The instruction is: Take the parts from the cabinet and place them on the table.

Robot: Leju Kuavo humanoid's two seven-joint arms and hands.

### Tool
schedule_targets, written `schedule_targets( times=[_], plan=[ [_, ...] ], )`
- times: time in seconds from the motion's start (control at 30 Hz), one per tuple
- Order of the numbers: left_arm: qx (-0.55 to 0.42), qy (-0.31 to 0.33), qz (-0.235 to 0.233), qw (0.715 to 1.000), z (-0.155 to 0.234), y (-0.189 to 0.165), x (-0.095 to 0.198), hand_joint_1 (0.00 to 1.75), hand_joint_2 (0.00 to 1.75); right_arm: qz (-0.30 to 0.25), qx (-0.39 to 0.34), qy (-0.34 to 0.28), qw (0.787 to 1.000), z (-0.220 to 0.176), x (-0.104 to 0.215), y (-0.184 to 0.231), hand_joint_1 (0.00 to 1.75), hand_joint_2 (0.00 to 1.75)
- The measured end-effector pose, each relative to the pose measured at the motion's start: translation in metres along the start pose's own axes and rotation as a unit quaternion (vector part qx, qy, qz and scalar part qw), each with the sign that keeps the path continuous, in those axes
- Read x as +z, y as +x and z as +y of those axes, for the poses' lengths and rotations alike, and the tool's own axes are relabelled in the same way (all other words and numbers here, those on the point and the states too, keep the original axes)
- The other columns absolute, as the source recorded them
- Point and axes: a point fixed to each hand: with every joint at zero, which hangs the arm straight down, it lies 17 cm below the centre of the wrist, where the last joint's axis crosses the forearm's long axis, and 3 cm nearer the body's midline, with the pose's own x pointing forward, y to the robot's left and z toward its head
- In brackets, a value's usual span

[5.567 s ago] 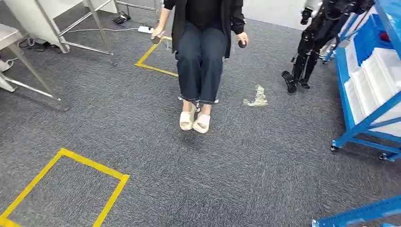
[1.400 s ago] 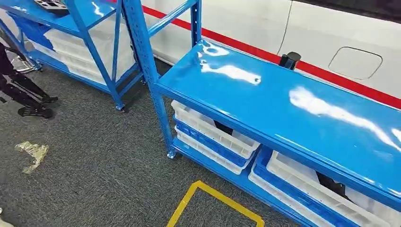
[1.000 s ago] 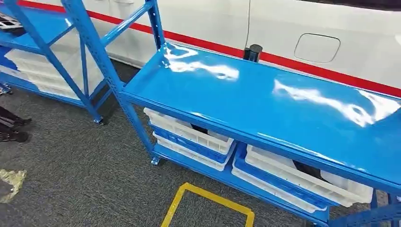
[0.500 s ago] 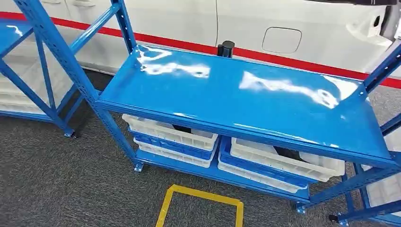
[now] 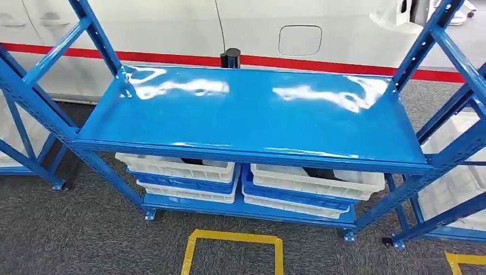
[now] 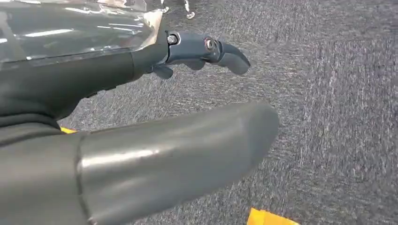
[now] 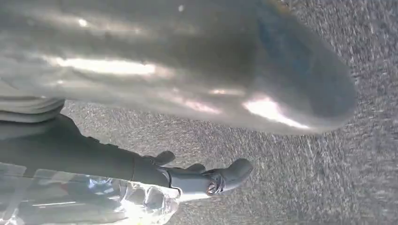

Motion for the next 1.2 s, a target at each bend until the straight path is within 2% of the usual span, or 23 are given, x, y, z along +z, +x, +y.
schedule_targets(
  times=[1.2],
  plan=[
    [0.006, -0.007, 0.018, 1.0, -0.0076, -0.0024, 0.0036, 0.0, 0.0, -0.019, 0.006, 0.004, 1.0, 0.004, 0.0031, 0.0036, 0.0, 0.0]
  ],
)
